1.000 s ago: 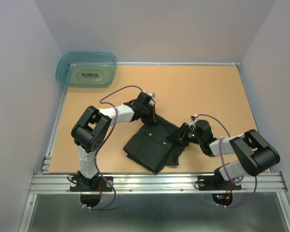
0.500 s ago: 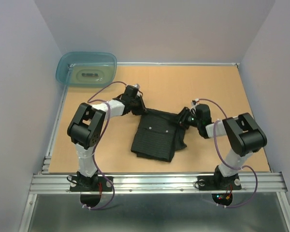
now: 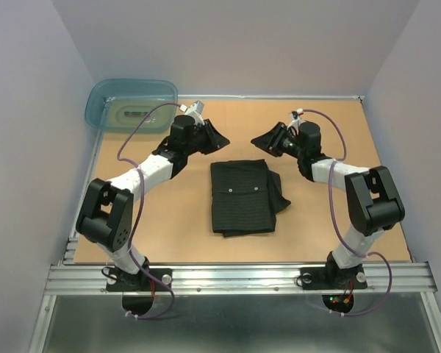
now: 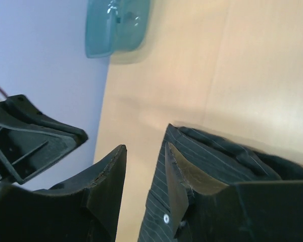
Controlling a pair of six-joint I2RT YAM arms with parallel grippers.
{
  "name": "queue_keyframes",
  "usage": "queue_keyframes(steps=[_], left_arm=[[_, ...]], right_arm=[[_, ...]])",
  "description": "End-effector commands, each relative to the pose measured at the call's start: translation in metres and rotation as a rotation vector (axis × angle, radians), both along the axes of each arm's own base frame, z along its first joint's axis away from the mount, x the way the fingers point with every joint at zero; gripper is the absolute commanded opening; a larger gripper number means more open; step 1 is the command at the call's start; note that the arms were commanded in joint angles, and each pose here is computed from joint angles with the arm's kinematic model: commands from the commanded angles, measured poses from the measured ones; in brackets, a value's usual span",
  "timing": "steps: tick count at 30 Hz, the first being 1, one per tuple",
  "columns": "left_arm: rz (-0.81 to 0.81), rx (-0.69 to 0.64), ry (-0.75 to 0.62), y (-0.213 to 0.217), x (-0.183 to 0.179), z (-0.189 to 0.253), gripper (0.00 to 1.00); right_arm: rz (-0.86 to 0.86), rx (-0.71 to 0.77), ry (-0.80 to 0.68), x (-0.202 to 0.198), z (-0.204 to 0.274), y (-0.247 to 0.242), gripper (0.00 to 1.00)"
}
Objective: Fold and stack the long sleeve shirts
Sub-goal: Fold the shirt
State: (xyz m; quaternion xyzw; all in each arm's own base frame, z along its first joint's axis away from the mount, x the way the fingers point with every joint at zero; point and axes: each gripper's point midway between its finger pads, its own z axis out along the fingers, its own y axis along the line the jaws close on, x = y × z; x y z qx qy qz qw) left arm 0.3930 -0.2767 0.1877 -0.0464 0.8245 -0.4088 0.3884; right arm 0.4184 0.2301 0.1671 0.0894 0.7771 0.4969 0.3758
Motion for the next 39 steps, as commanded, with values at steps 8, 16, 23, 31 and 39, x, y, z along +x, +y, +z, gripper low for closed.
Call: queue_keyframes(steps=[8, 16, 23, 31, 39], left_arm=[[-0.083, -0.031, 0.157, -0.026, 0.003, -0.091, 0.25], [-0.017, 0.026, 0.230, -0.011, 0.007, -0.136, 0.25], [-0.021, 0.001, 0.163, -0.007, 0.009, -0.105, 0.27], [-0.071, 0.072, 0.024, -0.004, -0.059, -0.026, 0.38], [-0.300, 0.095, 0.214, -0.022, -0.174, -0.078, 0.40]], right_arm=[[0.048, 0.092, 0.063, 0.014, -0.066, 0.029, 0.42], [-0.068, 0.084, 0.146, 0.038, -0.116, -0.026, 0.42], [-0.042, 0.121, 0.067, 0.045, -0.071, -0.041, 0.43], [0.113, 0.118, 0.028, -0.042, -0.006, -0.021, 0.43], [0.327, 0.035, 0.115, -0.158, -0.027, 0.029, 0.43]])
